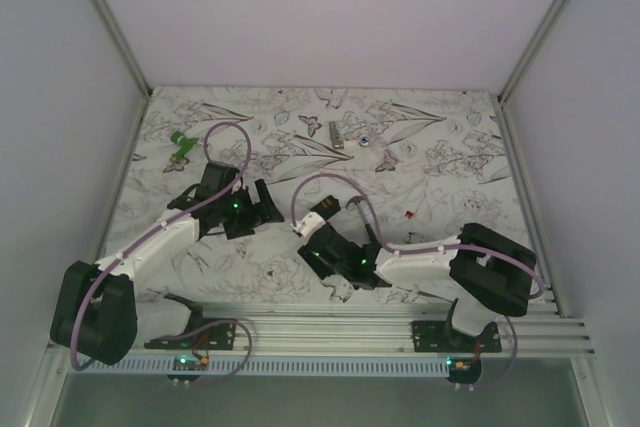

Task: Snap on the fuse box
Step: Pick up the fuse from the center of the board.

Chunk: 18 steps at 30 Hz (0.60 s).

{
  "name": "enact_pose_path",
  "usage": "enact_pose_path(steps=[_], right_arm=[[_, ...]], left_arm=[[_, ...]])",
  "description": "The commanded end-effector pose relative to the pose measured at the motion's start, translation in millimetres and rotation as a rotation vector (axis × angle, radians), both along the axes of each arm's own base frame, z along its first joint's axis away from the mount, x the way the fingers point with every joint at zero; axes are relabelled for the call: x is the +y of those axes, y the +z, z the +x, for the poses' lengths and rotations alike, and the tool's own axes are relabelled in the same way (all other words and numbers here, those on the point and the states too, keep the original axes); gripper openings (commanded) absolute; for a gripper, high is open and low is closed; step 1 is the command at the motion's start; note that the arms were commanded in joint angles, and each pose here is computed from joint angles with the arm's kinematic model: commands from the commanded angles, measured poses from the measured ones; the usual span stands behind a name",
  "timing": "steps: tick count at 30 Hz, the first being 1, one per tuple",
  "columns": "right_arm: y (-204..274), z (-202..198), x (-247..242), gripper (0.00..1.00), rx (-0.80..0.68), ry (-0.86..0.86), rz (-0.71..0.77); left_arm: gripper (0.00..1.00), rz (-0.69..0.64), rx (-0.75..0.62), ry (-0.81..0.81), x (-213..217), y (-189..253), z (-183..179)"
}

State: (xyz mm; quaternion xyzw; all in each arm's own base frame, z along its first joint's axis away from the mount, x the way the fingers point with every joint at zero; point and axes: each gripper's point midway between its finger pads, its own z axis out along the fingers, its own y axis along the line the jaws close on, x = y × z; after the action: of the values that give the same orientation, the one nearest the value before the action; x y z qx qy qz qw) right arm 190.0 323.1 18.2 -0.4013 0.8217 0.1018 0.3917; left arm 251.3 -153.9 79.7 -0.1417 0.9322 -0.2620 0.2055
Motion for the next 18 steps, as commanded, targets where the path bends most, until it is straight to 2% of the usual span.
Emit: enact_pose_path(steps=[1,5,9,13,18], right_arm=[[2.6,14.9,-29.1,0.59,-0.020,-0.056,-0.051],[19.2,18.7,-28.1,0.59,-0.013,-0.020,-0.021],[37.7,5.2,-11.2,0.62,0.038,0.147,0.007],[44.2,-1.1,-11.8,0.62,0.099,0.300,-0.068],[47.3,6.4,-12.8,0.62,0.138,0.391,-0.129]], left_arm=[[1.00,-0.015,0.028,-0.006,-1.1,-1.8,-5.7],[1.00,-0.016,0.025,-0.007,-1.0,-0.8,-6.2],[1.00,-0.018,0.024,-0.013,-1.2,0.2,-7.3],[1.00,-0.021,0.026,-0.022,-2.0,1.1,-9.0],[1.00,0.015,0.018,-0.006,7.9,1.8,-11.8]])
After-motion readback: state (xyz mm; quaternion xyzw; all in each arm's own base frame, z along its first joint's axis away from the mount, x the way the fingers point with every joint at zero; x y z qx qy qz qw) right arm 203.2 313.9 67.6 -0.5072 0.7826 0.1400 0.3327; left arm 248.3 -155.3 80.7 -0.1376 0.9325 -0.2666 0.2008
